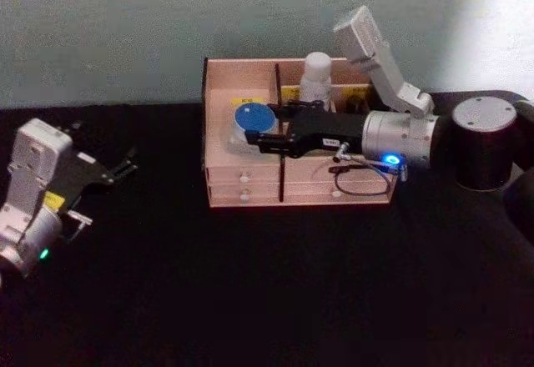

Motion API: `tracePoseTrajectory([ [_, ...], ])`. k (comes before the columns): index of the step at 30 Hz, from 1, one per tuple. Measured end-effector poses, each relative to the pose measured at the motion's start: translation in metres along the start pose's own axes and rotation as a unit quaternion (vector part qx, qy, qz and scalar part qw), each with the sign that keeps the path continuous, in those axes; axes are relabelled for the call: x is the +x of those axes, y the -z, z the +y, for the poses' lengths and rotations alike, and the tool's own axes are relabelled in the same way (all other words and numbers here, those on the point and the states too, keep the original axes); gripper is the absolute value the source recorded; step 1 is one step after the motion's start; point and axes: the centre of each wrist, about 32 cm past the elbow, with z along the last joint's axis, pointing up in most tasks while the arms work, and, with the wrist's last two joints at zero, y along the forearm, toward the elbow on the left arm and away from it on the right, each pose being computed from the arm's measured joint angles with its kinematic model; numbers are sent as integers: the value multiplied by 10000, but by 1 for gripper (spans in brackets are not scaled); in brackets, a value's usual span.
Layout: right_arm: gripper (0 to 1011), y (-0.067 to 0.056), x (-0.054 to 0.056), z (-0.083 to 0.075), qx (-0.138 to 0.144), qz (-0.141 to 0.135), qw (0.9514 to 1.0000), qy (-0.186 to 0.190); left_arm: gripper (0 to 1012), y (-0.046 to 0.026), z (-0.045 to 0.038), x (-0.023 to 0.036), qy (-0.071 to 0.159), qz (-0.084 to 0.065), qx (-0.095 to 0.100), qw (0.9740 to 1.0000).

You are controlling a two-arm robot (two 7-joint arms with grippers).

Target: Pick up the facial cleanser and watermelon frost from the table and place them into the tiered storage box.

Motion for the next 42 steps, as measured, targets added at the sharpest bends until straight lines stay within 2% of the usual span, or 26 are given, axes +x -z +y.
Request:
tracePoseTrajectory([
  [21, 700, -65, 117, 254, -165, 330, 9992, 183, 1001, 0, 0, 0, 0, 0, 0, 10000],
  [42, 700, -76, 188, 370, -226, 474, 9983, 264, 1001, 0, 0, 0, 0, 0, 0, 10000],
])
